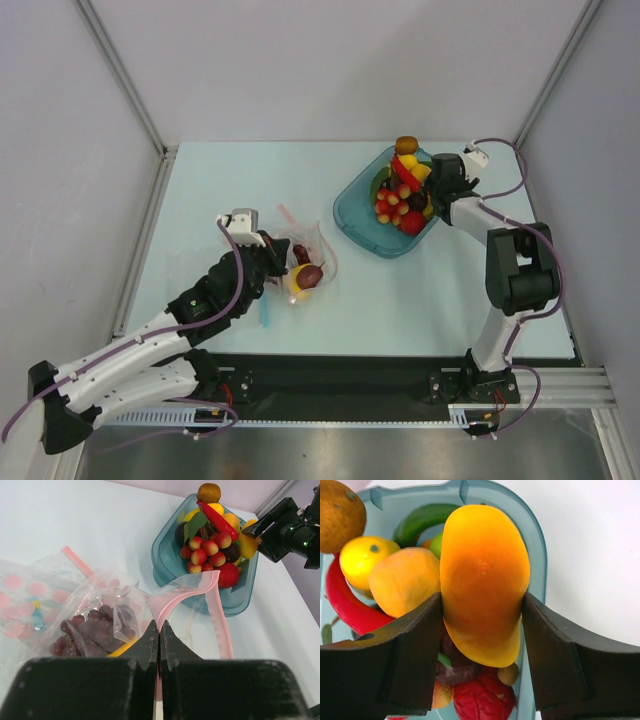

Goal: Place the food in the zip-top bag and seal the zipper
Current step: Pick up the fake fruit from the bin, then place the fake fruit in the zipper food storage bag.

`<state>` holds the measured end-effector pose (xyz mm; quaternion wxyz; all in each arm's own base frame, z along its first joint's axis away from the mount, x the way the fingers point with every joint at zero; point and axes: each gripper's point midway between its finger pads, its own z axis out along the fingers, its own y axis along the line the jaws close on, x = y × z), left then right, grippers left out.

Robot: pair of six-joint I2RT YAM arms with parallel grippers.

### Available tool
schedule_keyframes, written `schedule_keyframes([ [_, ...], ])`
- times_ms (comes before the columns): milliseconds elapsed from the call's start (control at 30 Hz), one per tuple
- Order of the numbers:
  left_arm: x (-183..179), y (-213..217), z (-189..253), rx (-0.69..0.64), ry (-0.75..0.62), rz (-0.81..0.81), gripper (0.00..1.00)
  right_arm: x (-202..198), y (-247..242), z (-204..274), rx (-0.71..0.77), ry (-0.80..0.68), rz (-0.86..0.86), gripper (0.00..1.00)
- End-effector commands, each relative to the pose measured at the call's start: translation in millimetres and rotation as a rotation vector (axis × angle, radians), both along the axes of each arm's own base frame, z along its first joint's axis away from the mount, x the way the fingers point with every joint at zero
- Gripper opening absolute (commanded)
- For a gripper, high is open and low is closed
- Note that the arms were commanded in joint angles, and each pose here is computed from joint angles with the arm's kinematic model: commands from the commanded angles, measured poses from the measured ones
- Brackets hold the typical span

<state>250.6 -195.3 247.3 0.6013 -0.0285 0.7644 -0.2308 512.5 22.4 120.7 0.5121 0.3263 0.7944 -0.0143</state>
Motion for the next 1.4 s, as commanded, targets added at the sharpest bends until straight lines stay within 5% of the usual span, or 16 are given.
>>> schedule_keyframes([
  [0, 0.9, -2.0, 19.4, -0.046, -0.04, -0.002, 0.0, -2.3, -3.6, 35.7, -0.001, -0.096, -0.005, 0.55],
  [533, 2.7, -19.2, 9.5, -0.002, 0.013, -0.057, 0.0, -84.0, 53.6, 124.7, 0.074, -0.307, 0.288, 0.43],
  [900, 0.1, -22.2, 15.1, -0.004, -0.038, -0.099, 0.0, -202.7, 137.3, 151.9, 0.121, -0.497, 0.663, 0.37],
  [1367, 0.1, -27.3, 8.9, -0.029, -0.011, -0.103, 0.0, -272.1, 224.8, 172.7, 0.11, -0.692, 1.204, 0.35],
])
